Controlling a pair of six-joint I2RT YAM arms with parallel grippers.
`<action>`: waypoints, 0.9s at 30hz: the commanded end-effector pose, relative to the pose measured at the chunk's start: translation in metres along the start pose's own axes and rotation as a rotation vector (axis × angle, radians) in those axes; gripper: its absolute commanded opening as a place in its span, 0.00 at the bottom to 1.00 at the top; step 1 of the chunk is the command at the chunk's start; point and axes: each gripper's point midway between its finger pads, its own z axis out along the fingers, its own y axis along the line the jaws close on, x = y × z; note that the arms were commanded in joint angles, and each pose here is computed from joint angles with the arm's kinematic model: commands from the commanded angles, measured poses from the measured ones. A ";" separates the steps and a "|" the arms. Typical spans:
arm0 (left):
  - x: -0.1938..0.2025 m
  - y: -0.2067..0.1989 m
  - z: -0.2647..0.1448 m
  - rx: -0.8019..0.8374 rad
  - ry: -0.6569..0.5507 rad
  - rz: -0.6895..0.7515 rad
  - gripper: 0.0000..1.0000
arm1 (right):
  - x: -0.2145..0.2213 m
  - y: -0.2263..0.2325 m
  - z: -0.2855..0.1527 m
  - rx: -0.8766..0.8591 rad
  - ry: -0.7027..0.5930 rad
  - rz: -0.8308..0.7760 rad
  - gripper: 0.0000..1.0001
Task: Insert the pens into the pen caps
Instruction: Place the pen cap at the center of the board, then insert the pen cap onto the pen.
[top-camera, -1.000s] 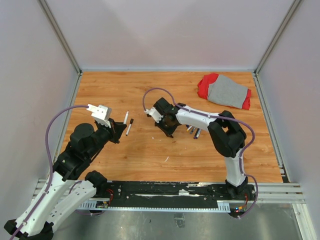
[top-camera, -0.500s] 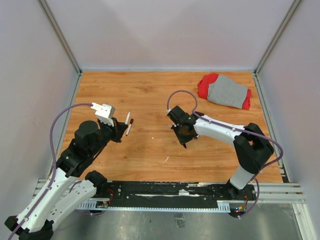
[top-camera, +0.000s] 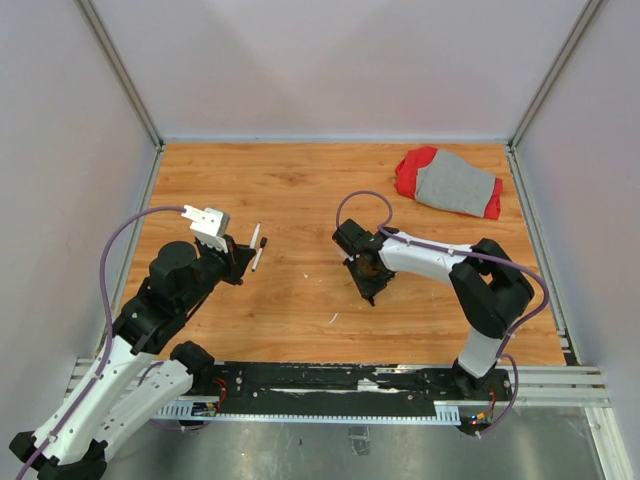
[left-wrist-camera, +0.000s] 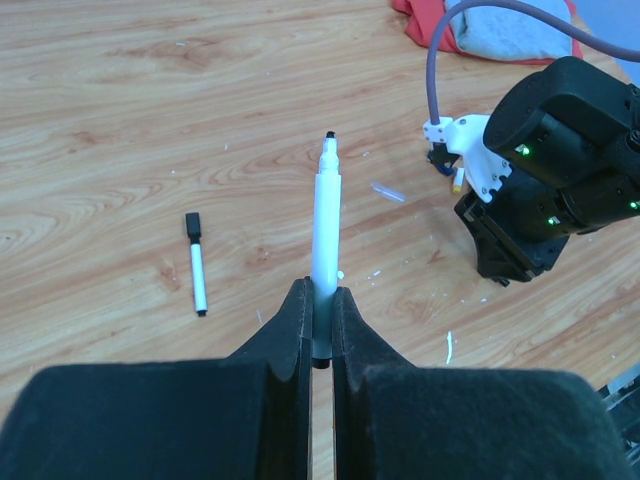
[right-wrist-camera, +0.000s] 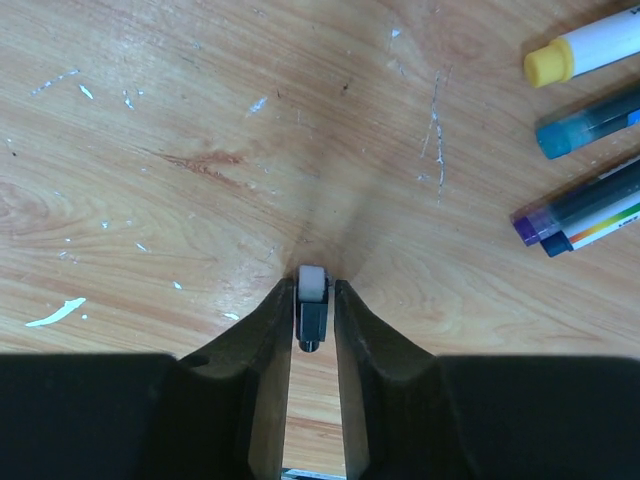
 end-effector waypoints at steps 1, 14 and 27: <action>-0.006 0.002 0.001 -0.008 -0.032 0.005 0.01 | -0.001 0.001 0.003 0.004 0.010 0.009 0.26; -0.005 0.000 0.003 0.004 -0.021 0.008 0.01 | 0.007 0.001 -0.002 -0.016 0.032 -0.027 0.31; -0.004 0.000 0.004 0.002 -0.018 0.008 0.00 | 0.015 -0.003 0.005 -0.006 0.074 -0.039 0.26</action>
